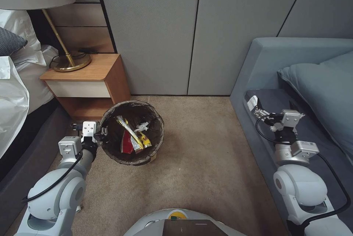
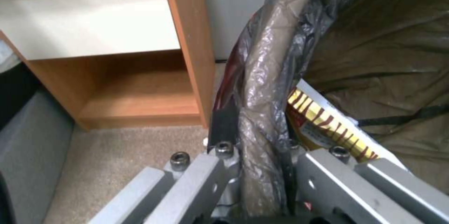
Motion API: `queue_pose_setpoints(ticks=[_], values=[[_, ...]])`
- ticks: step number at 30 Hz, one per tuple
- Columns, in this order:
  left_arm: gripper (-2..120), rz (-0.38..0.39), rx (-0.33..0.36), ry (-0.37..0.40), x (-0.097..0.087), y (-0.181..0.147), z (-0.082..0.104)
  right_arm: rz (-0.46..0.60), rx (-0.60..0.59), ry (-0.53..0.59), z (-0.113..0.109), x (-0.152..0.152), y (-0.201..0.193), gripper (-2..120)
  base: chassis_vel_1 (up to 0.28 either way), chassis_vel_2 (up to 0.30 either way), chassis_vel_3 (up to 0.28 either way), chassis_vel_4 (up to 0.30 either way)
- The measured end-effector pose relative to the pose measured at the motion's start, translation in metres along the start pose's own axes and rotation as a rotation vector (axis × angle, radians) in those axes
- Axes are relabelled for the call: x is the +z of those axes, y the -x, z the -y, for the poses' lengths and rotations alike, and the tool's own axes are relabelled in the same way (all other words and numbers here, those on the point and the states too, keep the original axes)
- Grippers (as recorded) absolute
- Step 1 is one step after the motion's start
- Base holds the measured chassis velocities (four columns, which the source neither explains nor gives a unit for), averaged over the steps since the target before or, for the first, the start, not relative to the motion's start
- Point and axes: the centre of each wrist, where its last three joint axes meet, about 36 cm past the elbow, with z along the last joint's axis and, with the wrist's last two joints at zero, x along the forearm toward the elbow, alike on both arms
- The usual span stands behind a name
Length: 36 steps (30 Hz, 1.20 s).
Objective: Pick up the trash bin, then pick up the garbage from the floor and place it into the trash bin.
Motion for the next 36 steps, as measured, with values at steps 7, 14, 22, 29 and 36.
queue_pose_setpoints(ticks=[7,14,22,29,36], values=[[0,0.007,0.012,0.013,-0.002,-0.001,-0.001,-0.012,0.003,0.002,-0.003,0.005,0.002,100,0.000,0.000,0.000,0.000],[0,0.012,0.020,0.015,-0.003,0.001,0.000,-0.022,-0.001,0.001,-0.004,0.008,0.002,100,0.020,0.024,0.017,0.018],[0,0.007,0.021,0.024,-0.002,0.002,-0.001,-0.029,-0.021,0.008,-0.013,0.012,0.005,100,0.075,0.082,0.073,0.074],[0,0.010,0.019,0.028,-0.003,0.001,-0.001,-0.026,-0.027,0.012,-0.014,0.013,0.006,100,0.107,0.107,0.115,0.113],[0,0.009,0.017,0.027,-0.003,0.001,-0.002,-0.025,-0.026,0.009,-0.013,0.013,0.007,100,0.134,0.118,0.120,0.138]])
